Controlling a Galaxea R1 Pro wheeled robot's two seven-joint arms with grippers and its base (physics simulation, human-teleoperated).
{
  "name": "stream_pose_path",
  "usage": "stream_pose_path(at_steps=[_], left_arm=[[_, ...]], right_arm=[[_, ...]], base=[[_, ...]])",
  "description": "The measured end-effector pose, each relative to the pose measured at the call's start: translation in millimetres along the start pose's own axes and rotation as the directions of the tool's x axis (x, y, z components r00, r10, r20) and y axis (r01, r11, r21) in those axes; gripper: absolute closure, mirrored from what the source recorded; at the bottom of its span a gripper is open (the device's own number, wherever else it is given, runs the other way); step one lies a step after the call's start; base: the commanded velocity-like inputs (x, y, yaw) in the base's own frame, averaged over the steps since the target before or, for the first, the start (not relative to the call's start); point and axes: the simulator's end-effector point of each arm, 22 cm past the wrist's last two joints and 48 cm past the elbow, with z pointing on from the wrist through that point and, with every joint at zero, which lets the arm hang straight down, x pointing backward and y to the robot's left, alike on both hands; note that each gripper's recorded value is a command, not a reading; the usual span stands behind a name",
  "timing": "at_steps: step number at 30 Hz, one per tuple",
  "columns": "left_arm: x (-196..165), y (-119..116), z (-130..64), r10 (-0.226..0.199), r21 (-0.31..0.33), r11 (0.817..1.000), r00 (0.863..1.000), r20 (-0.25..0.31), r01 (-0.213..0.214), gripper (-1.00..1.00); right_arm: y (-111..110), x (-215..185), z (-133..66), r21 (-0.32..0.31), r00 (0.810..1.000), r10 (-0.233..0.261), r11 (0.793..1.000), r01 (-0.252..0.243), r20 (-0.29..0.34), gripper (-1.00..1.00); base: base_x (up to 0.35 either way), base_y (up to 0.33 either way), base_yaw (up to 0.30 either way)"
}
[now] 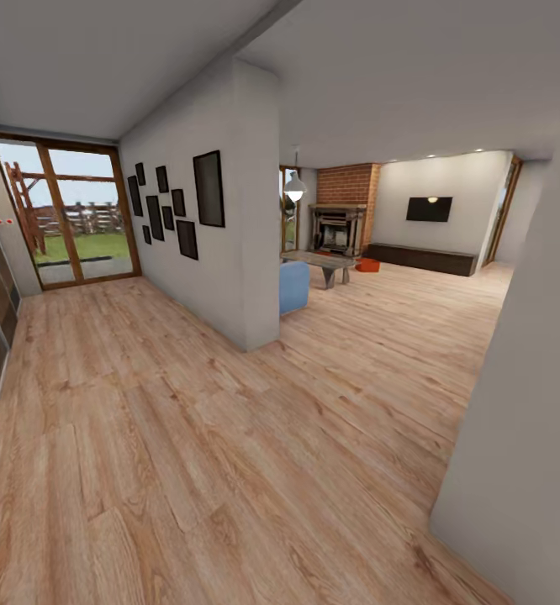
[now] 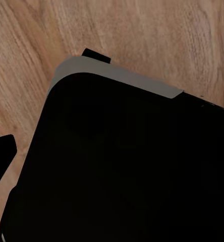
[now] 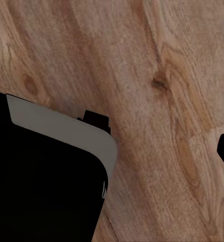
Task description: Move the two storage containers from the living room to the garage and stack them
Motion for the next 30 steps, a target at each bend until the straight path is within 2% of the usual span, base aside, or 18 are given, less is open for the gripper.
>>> stream_pose_path(at_steps=[30], left_arm=[[-0.1, -0.1, 0.0, 0.0, 0.0, 1.0, 1.0, 0.0, 0.0, -1.0]], right_arm=[[0.8, 0.0, 0.0, -0.002, 1.0, -0.003, 1.0, 0.003, 0.0, -1.0]], base=[[0.323, 0.0, 0.0]])
